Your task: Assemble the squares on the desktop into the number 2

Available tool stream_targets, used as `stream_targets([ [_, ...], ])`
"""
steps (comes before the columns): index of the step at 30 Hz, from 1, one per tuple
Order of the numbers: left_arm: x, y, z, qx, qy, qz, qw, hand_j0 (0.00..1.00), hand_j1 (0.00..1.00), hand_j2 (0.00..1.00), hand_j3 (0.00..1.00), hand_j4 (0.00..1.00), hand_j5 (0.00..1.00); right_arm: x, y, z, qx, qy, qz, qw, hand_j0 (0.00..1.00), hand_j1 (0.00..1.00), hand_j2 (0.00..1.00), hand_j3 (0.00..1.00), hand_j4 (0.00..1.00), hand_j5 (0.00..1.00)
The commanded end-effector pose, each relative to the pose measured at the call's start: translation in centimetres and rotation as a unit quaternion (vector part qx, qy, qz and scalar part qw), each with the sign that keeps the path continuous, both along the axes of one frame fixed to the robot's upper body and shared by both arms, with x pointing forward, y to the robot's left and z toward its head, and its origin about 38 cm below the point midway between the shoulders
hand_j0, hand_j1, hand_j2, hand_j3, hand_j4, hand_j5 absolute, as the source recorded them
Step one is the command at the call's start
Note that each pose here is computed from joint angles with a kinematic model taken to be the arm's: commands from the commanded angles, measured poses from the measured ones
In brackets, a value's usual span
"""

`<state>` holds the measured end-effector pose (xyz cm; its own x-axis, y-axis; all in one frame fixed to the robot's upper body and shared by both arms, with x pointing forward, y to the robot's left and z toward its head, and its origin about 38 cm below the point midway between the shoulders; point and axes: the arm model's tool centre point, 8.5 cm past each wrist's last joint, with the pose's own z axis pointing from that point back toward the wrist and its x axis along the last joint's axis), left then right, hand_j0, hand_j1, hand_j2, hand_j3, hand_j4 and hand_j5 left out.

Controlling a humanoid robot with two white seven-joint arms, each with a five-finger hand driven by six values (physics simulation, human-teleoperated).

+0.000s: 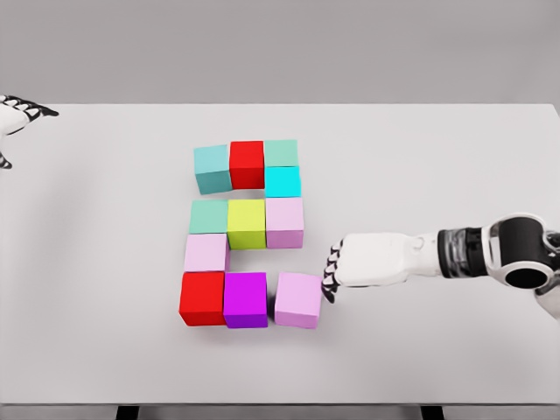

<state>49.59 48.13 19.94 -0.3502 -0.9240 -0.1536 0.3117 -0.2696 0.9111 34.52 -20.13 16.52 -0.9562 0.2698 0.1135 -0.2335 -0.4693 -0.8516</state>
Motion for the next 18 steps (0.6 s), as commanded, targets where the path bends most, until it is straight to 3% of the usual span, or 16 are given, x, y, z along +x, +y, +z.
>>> stream_targets([
  [1, 0.2, -0.5, 0.3, -0.003, -0.005, -0.006, 1.0000, 1.00, 1.00, 1.00, 1.00, 1.00, 1.00, 0.0, 0.2, 0.0, 0.005, 0.002, 0.000, 1.0000, 0.49, 0.49, 0.49, 0.49, 0.49, 0.49],
  [7, 0.9, -4.0, 0.2, -0.010, -0.014, -0.048, 0.9987, 1.00, 1.00, 1.00, 1.00, 1.00, 1.00, 0.0, 1.0, 0.0, 0.016, 0.002, 0.005, 0.9999, 0.49, 0.49, 0.49, 0.49, 0.49, 0.49],
  [18, 1.1, -4.6, 0.2, -0.016, -0.017, -0.053, 0.9983, 1.00, 1.00, 1.00, 1.00, 1.00, 1.00, 0.7, 0.3, 0.5, 0.017, -0.006, -0.010, 0.9998, 0.49, 0.49, 0.49, 0.49, 0.49, 0.49],
])
